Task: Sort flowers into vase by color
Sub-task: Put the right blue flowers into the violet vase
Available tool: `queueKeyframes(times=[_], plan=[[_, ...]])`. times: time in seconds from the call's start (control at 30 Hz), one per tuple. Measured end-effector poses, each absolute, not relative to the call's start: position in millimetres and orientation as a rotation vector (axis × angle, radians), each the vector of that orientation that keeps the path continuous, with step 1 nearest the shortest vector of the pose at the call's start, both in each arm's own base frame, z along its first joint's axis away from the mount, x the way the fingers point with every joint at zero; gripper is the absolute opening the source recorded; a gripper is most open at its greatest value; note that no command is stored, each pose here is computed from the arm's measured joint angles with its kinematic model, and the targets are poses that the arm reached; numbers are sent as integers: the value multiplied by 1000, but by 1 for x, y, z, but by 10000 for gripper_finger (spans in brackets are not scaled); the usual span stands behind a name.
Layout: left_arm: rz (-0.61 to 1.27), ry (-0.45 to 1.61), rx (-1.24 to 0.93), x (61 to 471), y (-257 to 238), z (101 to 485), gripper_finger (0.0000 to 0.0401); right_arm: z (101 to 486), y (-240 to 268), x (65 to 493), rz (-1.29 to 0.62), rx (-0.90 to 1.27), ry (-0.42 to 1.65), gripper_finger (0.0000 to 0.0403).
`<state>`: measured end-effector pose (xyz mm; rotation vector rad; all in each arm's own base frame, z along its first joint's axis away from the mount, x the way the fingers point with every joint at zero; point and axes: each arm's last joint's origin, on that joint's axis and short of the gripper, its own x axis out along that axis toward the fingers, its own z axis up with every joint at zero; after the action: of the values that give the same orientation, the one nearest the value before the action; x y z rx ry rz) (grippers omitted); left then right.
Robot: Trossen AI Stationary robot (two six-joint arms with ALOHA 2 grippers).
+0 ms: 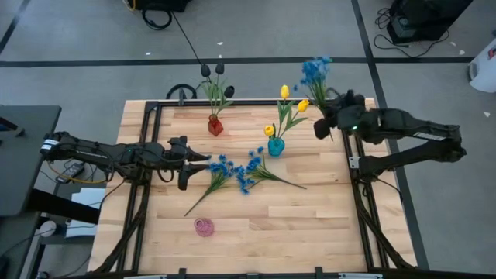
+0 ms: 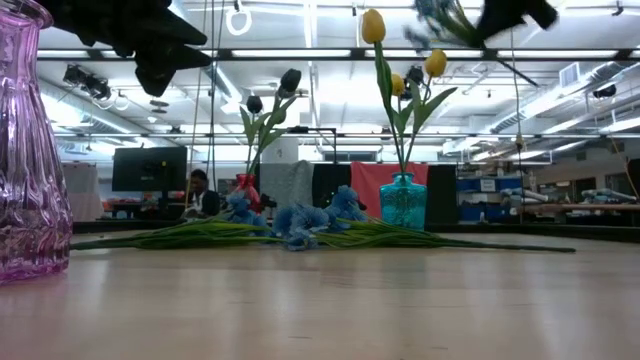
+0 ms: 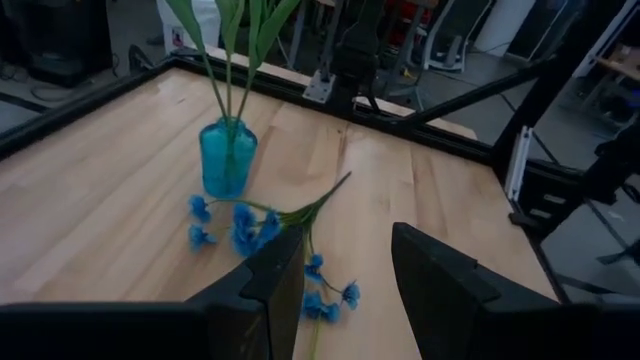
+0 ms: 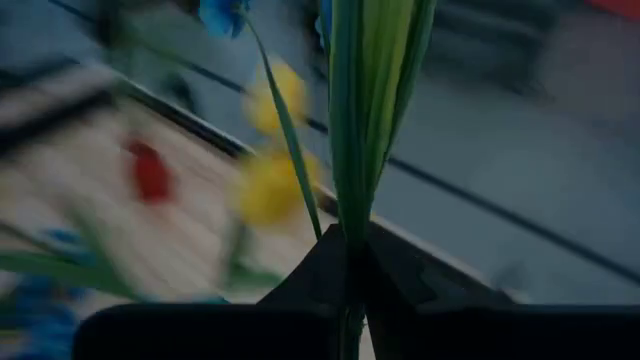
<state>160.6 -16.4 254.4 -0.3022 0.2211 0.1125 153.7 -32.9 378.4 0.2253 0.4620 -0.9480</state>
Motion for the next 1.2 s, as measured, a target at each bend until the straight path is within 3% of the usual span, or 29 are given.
queueKeyframes(times=[0.3,0.5,0.7,1.2], plan=[[72,420,-277,152,-18,266,158,425,-5,171,-478,155,190,33],[-208,353,-196,150,-40,290,158,419,22,201,-203,124,157,33],[-401,439,-187,145,-63,284,159,389,49,244,-112,78,174,33],[-380,786,-202,137,-87,246,159,337,87,321,57,52,77,33]])
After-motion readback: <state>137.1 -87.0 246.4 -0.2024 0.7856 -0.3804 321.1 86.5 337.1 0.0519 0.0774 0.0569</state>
